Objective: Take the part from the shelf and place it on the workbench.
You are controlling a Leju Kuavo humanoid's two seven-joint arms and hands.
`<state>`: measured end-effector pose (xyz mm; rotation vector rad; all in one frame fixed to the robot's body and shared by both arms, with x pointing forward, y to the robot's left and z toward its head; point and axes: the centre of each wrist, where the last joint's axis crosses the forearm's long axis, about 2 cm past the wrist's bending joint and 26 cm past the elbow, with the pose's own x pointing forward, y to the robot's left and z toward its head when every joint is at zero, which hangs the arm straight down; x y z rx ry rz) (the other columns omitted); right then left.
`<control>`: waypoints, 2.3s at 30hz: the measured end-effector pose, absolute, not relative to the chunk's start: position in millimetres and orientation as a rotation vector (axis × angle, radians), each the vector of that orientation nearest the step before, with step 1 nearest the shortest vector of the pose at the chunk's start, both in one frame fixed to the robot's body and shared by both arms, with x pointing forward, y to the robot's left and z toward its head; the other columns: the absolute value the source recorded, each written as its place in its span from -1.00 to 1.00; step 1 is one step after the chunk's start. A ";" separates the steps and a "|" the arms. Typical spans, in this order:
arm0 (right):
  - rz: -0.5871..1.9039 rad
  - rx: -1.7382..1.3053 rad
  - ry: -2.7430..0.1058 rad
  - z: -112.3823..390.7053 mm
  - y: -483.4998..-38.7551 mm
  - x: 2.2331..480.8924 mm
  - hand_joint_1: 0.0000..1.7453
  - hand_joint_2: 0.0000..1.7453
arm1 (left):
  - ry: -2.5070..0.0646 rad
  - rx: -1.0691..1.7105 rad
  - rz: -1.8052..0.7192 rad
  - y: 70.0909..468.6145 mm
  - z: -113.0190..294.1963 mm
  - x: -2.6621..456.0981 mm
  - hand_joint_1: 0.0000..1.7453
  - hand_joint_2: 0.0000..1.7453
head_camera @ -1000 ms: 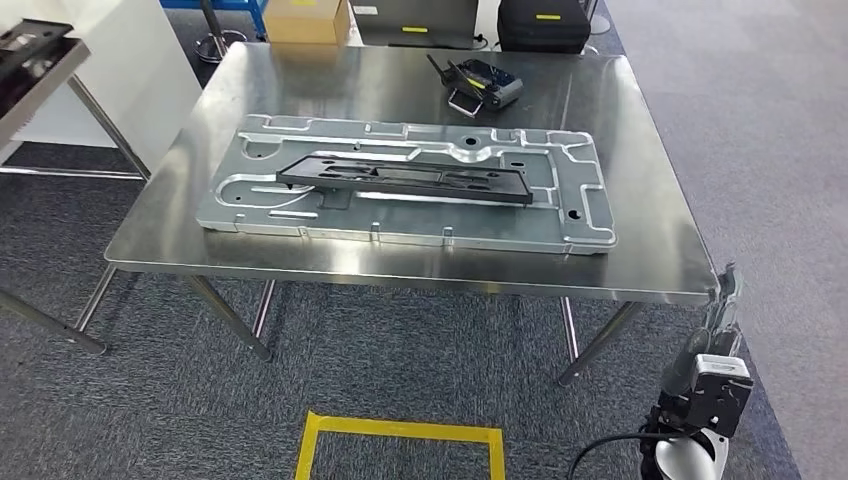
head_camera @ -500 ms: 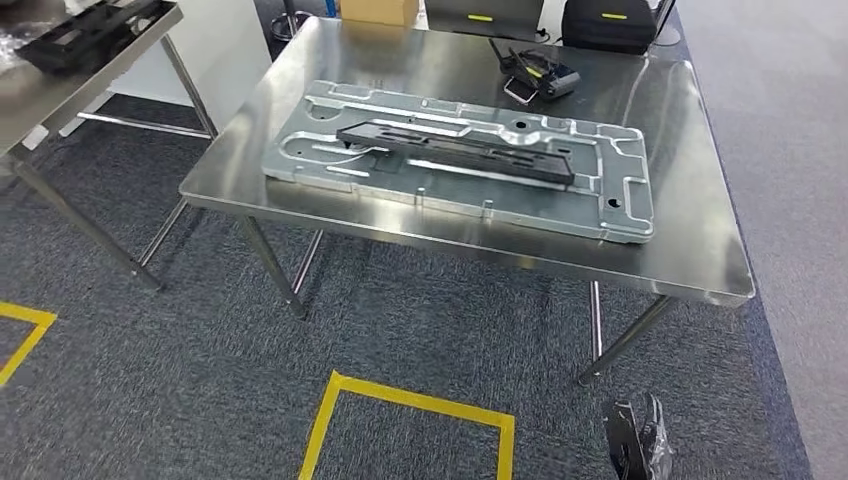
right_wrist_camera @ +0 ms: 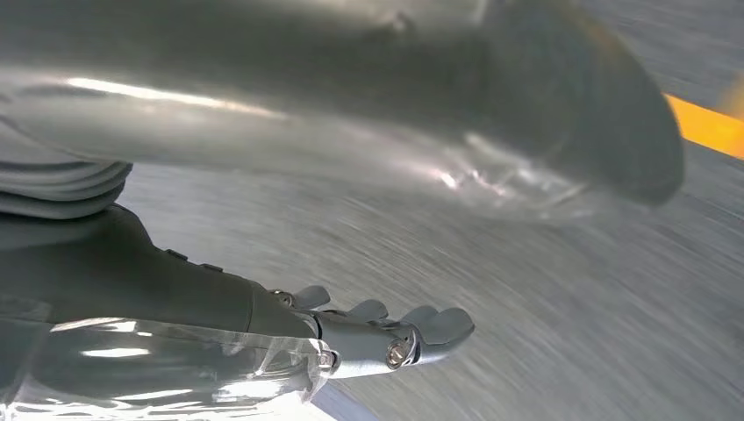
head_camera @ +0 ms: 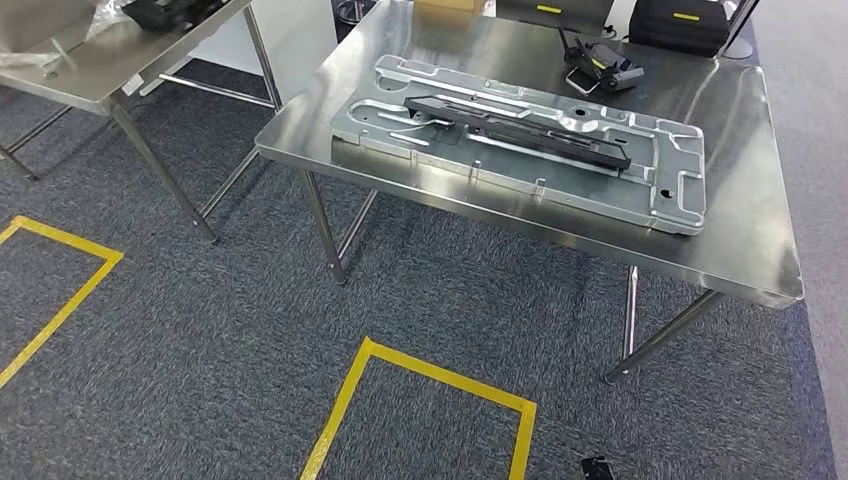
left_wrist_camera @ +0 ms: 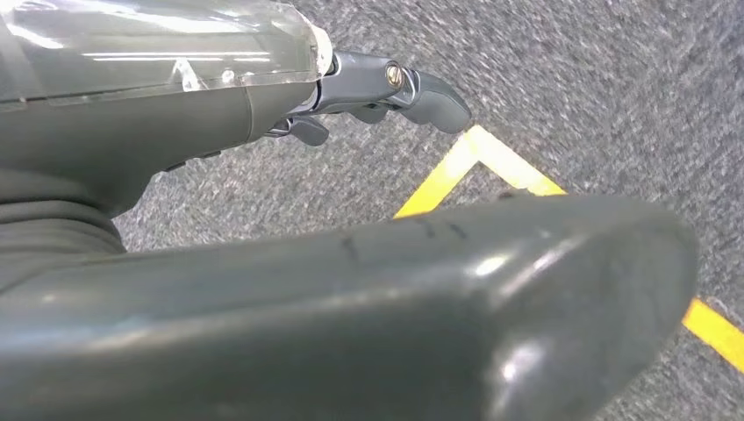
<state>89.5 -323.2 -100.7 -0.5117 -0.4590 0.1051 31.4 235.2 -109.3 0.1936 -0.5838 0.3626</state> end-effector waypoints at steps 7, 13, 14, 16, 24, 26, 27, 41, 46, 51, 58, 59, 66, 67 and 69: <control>0.167 -0.381 -0.228 -107.7 -298.7 61.5 -1.00 -1.00 | -0.569 0.203 0.323 240.2 -109.9 30.3 -1.00 -1.00; 0.230 -0.320 -0.150 -108.9 -291.5 56.7 -1.00 -1.00 | -0.542 0.185 0.246 241.6 -109.7 33.8 -1.00 -1.00; 0.241 -0.315 -0.158 -108.9 -290.8 57.0 -1.00 -1.00 | -0.540 0.183 0.241 241.4 -109.5 35.0 -1.00 -1.00; 0.265 -0.300 -0.180 -108.6 -289.7 59.8 -1.00 -1.00 | -0.534 0.181 0.237 241.3 -109.5 35.1 -1.00 -1.00; 0.320 -0.248 -0.171 -109.5 -286.9 55.8 -1.00 -1.00 | -0.501 0.160 0.215 238.2 -109.4 33.6 -1.00 -1.00; 0.321 -0.243 -0.165 -109.8 -286.8 53.3 -1.00 -1.00 | -0.479 0.154 0.205 237.7 -109.5 32.3 -1.00 -1.00; 0.320 -0.243 -0.163 -110.0 -287.5 52.0 -1.00 -1.00 | -0.470 0.150 0.201 236.8 -109.4 32.3 -1.00 -1.00; 0.307 -0.242 -0.156 -110.7 -289.2 46.3 -1.00 -1.00 | -0.510 0.117 0.165 231.9 -108.7 34.8 -1.00 -1.00; 0.307 -0.244 -0.153 -110.6 -290.2 47.7 -1.00 -1.00 | -0.511 0.119 0.164 231.9 -108.5 36.8 -1.00 -1.00; 0.307 -0.251 -0.160 -110.6 -291.4 47.3 -1.00 -1.00 | -0.493 0.123 0.164 231.4 -108.5 35.9 -1.00 -1.00; 0.316 -0.254 -0.154 -111.1 -292.2 42.7 -1.00 -1.00 | -0.485 0.129 0.166 230.1 -108.3 36.2 -1.00 -1.00; 0.316 -0.254 -0.154 -111.2 -292.5 42.1 -1.00 -1.00 | -0.487 0.127 0.166 229.3 -108.1 37.0 -1.00 -1.00; 0.316 -0.251 -0.163 -111.1 -292.2 43.0 -1.00 -1.00 | -0.485 0.122 0.164 227.4 -108.0 35.8 -1.00 -1.00; 0.316 -0.250 -0.158 -111.3 -292.1 41.1 -1.00 -1.00 | -0.487 0.121 0.163 227.4 -107.9 36.5 -1.00 -1.00; 0.315 -0.249 -0.150 -111.5 -292.3 39.7 -1.00 -1.00 | -0.485 0.121 0.159 227.4 -107.9 36.4 -1.00 -1.00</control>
